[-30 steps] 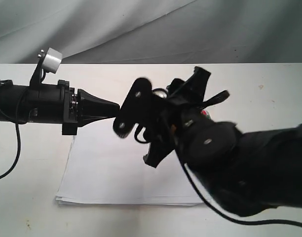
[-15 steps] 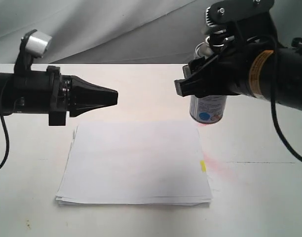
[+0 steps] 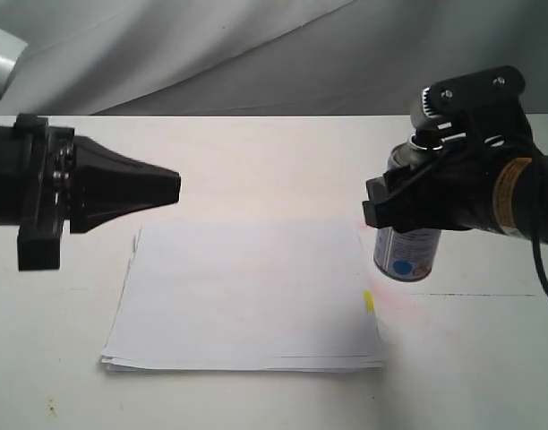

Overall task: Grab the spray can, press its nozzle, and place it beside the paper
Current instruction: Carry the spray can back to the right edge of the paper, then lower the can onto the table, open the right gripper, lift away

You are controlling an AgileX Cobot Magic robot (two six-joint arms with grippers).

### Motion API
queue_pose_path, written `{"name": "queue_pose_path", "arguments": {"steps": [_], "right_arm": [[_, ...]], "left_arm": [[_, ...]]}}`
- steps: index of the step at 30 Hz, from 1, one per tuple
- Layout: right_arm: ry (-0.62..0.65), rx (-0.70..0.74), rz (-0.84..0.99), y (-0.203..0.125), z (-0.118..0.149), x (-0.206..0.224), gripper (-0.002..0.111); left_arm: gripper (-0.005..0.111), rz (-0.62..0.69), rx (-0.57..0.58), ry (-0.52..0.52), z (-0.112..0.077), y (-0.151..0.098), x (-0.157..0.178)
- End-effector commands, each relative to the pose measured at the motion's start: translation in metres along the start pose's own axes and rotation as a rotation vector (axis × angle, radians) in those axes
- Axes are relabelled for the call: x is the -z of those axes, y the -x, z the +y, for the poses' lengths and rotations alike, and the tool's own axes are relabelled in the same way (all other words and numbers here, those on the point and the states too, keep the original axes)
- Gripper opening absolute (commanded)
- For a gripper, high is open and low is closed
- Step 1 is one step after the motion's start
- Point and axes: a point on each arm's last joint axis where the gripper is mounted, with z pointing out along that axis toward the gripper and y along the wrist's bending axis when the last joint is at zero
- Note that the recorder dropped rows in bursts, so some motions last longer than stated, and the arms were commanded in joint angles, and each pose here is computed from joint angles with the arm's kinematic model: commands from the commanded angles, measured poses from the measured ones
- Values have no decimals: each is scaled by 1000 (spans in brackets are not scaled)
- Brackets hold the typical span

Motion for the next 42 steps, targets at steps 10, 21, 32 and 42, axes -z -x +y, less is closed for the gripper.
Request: {"name": "queue_pose_path", "arguments": {"steps": [10,21,32,42], "right_arm": [[-24,-9,-164,37,-57,7,0],[163,124,-51,15,-58,-68,0],[175,111,-156,-8,-62,-114,0],[73,117,-192,-14,-72,-126,0]], "left_arm": [[0,3,116,-7,-64,-53,20],[0,0,145,-29,-85,-64,26],[0,-7,152,-100,-91,-63,27],[0,-7,152,-100,-91,-63,27]]}}
